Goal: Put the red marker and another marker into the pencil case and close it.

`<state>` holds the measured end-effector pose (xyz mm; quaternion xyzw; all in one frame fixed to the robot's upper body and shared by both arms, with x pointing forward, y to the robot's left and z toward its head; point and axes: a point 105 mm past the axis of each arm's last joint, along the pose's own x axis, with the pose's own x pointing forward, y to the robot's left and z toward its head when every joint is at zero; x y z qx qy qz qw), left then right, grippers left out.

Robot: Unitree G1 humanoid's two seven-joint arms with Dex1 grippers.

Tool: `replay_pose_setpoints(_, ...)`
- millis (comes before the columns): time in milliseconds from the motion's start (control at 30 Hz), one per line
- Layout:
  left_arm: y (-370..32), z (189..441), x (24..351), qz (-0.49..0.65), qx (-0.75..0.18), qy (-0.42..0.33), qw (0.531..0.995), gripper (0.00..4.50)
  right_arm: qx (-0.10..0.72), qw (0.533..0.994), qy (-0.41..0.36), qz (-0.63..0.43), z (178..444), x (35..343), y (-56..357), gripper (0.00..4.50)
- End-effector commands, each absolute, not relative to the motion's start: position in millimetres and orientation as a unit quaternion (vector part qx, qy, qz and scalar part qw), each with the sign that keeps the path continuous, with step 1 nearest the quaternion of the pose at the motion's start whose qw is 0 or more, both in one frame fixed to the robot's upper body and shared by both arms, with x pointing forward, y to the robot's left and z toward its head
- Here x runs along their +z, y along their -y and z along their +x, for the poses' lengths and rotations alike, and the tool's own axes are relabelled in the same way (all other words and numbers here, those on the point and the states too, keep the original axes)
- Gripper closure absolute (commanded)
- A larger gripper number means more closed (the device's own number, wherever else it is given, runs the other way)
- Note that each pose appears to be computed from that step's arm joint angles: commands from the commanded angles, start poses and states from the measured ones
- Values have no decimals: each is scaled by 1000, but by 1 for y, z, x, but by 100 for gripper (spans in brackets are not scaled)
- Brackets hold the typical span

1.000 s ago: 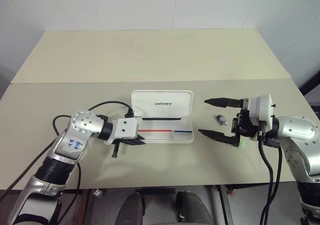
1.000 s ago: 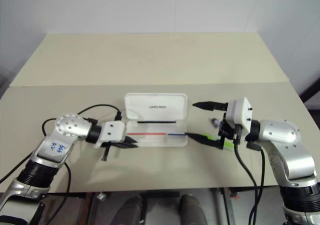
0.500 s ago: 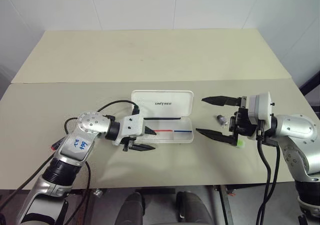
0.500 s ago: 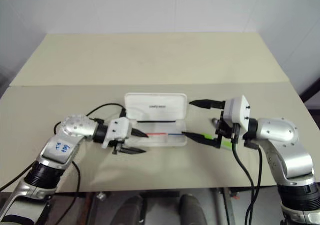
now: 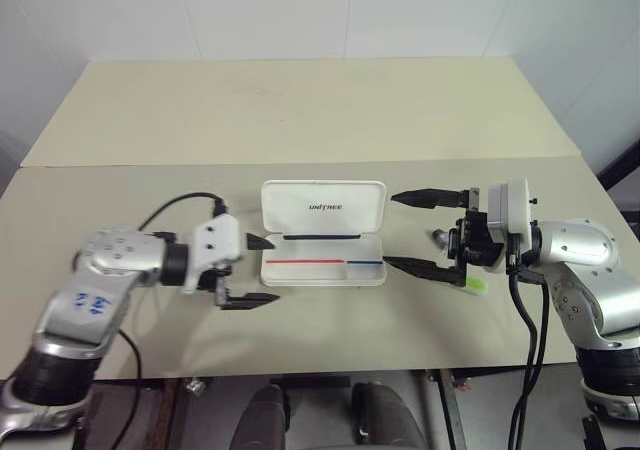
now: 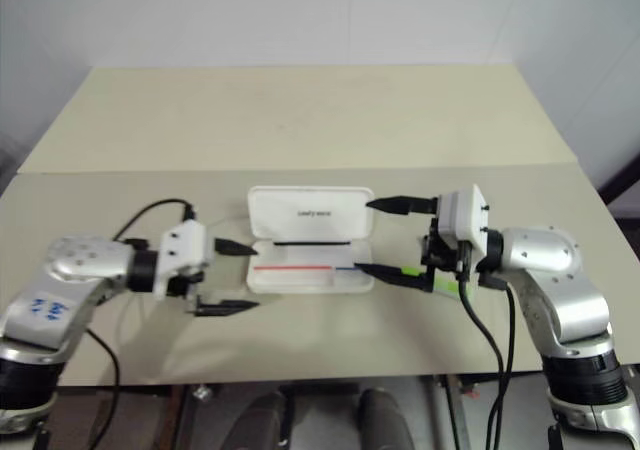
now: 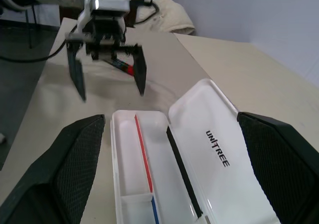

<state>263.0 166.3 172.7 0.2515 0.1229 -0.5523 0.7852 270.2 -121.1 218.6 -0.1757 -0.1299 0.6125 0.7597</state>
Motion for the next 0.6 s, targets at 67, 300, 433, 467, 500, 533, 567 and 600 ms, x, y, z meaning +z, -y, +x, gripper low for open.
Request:
replay_pose_setpoints(67, -197, 245, 193, 229, -519, -157, 809, 3, 646, 725, 175, -160, 266, 239, 106, 0)
replay_pose_setpoints(300, -290, 256, 191, 292, -335, -299, 845, 3, 707, 660, 205, -151, 255, 252, 82, 0)
replay_pose_setpoints(433, -314, 260, 181, 310, -289, -335, 841, 3, 711, 654, 209, -153, 255, 256, 79, 0)
replay_pose_setpoints(467, -317, 260, 178, 310, -285, -344, 839, 3, 712, 653, 209, -153, 255, 255, 78, 0)
replay_pose_setpoints(500, -319, 260, 174, 310, -281, -351, 837, 3, 711, 653, 208, -155, 255, 255, 78, 0)
replay_pose_setpoints(533, -321, 261, 170, 310, -279, -357, 836, 3, 711, 654, 207, -156, 254, 255, 78, 0)
replay_pose_setpoints(567, -322, 262, 168, 310, -277, -361, 835, 3, 710, 654, 207, -157, 255, 254, 78, 0)
replay_pose_setpoints(600, -323, 263, 165, 307, -276, -365, 834, 3, 708, 656, 206, -158, 254, 254, 78, 0)
